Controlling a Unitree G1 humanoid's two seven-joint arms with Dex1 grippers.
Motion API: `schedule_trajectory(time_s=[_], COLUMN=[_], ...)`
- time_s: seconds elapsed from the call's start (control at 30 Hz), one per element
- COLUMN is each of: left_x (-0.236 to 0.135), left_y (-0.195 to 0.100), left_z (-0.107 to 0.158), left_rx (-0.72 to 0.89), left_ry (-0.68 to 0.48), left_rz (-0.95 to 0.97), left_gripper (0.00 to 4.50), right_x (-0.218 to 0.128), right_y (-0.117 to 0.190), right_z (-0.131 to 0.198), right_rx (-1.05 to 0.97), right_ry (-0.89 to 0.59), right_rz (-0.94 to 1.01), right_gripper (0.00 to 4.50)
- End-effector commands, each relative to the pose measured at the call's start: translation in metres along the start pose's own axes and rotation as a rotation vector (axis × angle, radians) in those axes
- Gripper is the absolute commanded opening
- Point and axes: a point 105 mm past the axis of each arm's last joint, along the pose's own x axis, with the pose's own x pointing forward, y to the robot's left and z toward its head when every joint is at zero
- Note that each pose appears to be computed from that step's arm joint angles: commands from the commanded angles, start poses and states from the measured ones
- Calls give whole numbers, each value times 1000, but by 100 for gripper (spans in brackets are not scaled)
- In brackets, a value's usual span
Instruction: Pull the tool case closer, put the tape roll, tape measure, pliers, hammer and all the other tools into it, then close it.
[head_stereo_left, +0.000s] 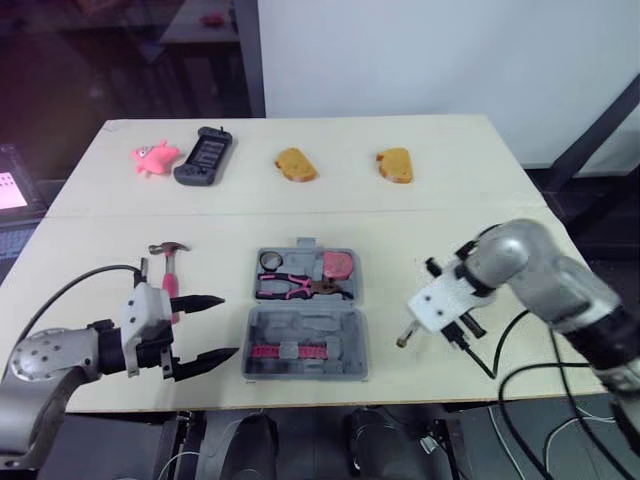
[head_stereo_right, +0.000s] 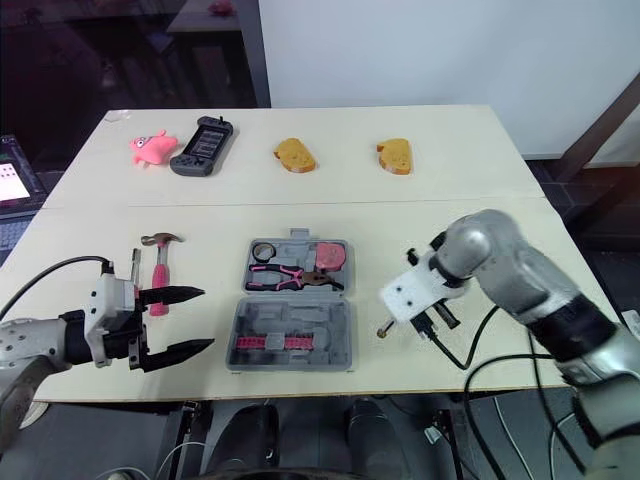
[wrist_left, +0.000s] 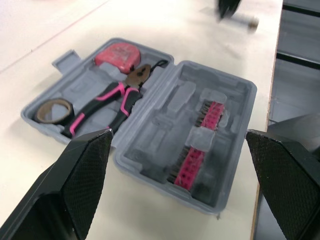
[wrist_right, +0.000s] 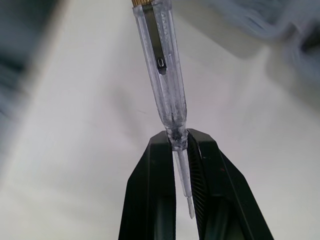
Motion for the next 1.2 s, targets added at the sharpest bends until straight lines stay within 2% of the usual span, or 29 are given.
schedule_trajectory(time_s=[0.03, 0.13, 0.3, 0.47, 0.67, 0.87, 1.03, 1.2], left_x=[4, 6, 9, 9, 8, 6, 5, 4], left_y=[-2, -3, -3, -2, -3, -3, -2, -3], left_z=[6, 5, 6, 6, 6, 6, 7, 7], left_rx=[29, 26, 25, 27, 23, 23, 26, 27], left_ry=[-22, -25, -29, -29, -26, -22, -21, -20], left_rz=[-15, -23, -38, -41, -38, -30, -27, -27], left_gripper=[450, 450, 450, 450, 450, 450, 450, 450], right_x=[-11, -10, 15, 44, 72, 78, 82, 77], right_y=[19, 14, -3, 14, 20, 10, 13, 12], right_z=[29, 41, -9, -33, -28, -28, -27, -21], right_rx=[470, 871, 1277, 1414, 1516, 1665, 1694, 1680], right_ry=[-205, -320, -312, -220, -210, -219, -181, -203], right_rz=[90, 97, -16, -144, -299, -437, -435, -433], right_gripper=[4, 4, 4, 4, 4, 4, 4, 221])
